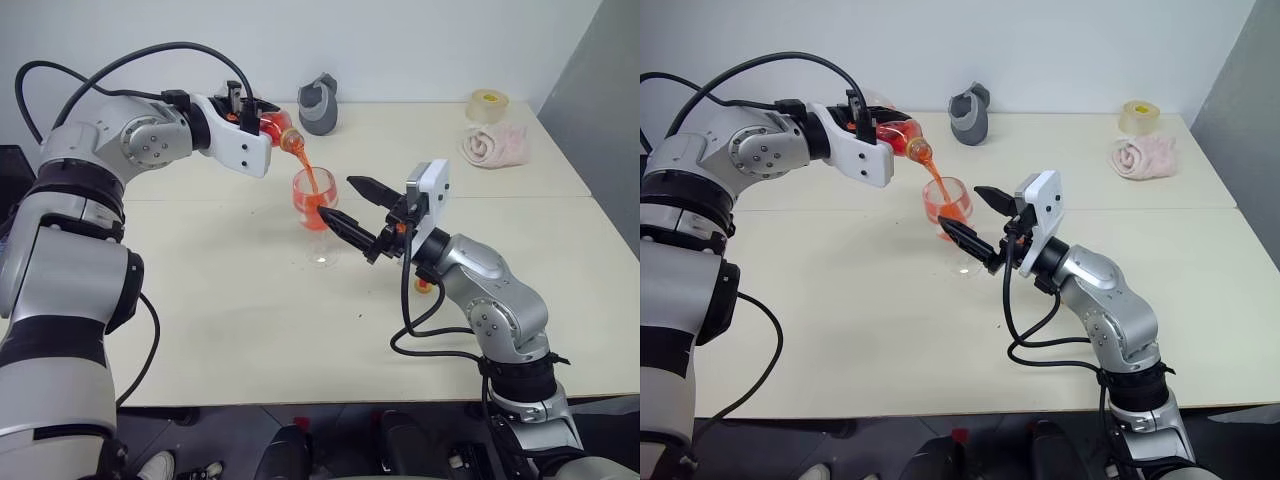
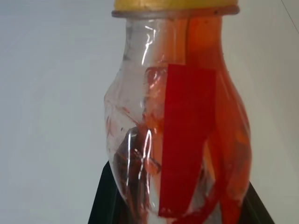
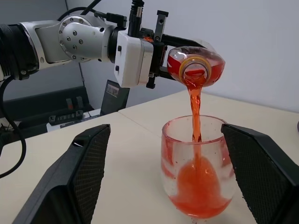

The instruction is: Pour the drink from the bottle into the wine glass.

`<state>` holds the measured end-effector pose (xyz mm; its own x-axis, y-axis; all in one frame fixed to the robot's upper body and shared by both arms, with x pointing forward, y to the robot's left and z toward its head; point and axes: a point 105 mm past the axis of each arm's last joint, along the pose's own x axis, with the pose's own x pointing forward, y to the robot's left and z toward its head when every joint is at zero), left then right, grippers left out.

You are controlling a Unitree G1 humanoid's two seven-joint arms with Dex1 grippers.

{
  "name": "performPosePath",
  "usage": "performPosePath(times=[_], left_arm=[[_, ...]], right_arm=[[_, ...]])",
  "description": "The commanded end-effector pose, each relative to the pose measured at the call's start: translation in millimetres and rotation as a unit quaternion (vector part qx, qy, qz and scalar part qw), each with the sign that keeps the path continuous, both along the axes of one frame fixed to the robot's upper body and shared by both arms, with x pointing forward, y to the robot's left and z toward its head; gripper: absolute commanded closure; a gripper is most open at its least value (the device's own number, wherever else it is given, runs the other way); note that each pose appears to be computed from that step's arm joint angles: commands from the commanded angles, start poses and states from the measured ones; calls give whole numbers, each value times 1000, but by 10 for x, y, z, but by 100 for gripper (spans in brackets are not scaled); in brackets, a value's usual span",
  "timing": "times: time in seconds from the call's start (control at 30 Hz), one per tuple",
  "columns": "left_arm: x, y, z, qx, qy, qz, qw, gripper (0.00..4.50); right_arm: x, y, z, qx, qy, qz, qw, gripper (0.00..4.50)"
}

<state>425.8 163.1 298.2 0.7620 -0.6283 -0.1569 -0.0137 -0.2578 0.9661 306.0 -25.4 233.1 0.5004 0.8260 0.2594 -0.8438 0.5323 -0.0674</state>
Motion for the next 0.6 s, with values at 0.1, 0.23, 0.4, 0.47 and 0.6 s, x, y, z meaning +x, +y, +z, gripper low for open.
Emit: performPosePath(times=[0.1,0.23,0.4,0.47,0.6], left_arm=[[-45,-7,243,-23,-30,-8,999,354],[-45,-18,160,-41,-6,-13,999,354],[-30,-4,107,-101,34,-10,994,354],[-22,16,137,-140,47,-8,989,354],[-6,71,200,-189,65,1,980,354]], right_arm=[[-38,3,114,9,-26,3,1000,44],[-38,-1,107,9,-25,2,1000,44],[-36,-16,99,6,-23,0,1000,44],[-30,-23,91,3,-23,-1,1000,44],[-26,-26,91,1,-23,1,1000,44]])
